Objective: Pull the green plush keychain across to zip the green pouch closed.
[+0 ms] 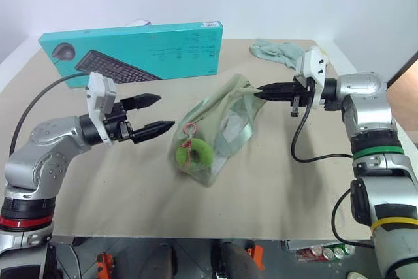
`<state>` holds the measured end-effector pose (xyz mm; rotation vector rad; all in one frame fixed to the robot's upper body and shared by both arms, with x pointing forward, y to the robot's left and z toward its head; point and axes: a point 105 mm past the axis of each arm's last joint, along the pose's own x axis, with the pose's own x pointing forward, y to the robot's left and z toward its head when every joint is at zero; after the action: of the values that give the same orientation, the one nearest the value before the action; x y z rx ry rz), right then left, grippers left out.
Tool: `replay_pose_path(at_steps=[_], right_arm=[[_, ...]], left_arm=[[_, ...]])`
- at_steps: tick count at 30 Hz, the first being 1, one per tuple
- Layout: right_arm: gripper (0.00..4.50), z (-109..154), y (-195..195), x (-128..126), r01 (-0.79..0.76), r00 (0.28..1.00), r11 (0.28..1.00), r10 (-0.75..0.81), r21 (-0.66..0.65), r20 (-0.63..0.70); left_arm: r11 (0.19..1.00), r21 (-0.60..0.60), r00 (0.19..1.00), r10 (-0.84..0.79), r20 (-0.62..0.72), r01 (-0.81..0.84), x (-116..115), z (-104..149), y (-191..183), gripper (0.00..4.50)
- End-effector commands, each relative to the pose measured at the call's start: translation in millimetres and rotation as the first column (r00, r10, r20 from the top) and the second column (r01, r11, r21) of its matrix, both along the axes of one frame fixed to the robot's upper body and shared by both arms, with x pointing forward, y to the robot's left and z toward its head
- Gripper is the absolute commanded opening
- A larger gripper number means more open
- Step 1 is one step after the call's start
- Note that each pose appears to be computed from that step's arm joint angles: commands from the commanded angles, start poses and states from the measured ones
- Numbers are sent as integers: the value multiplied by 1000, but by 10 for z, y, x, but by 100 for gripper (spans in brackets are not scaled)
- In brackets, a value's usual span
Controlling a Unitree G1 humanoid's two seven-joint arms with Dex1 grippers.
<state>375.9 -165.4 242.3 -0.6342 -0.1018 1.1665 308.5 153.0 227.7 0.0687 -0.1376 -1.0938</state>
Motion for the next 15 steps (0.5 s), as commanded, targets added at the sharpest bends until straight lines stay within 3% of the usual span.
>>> replay_pose_path(at_steps=[1,9,15], right_arm=[[6,263,25,-144,2,997,999,-4,35,81],[6,447,-18,-403,151,985,989,-151,7,81],[6,408,-10,-646,319,946,948,-319,15,48]], left_arm=[[1000,8,997,8,71,-9,31,112,25,450],[1000,-2,996,30,78,-30,125,108,109,450],[998,13,996,62,66,-63,136,81,309,450]])
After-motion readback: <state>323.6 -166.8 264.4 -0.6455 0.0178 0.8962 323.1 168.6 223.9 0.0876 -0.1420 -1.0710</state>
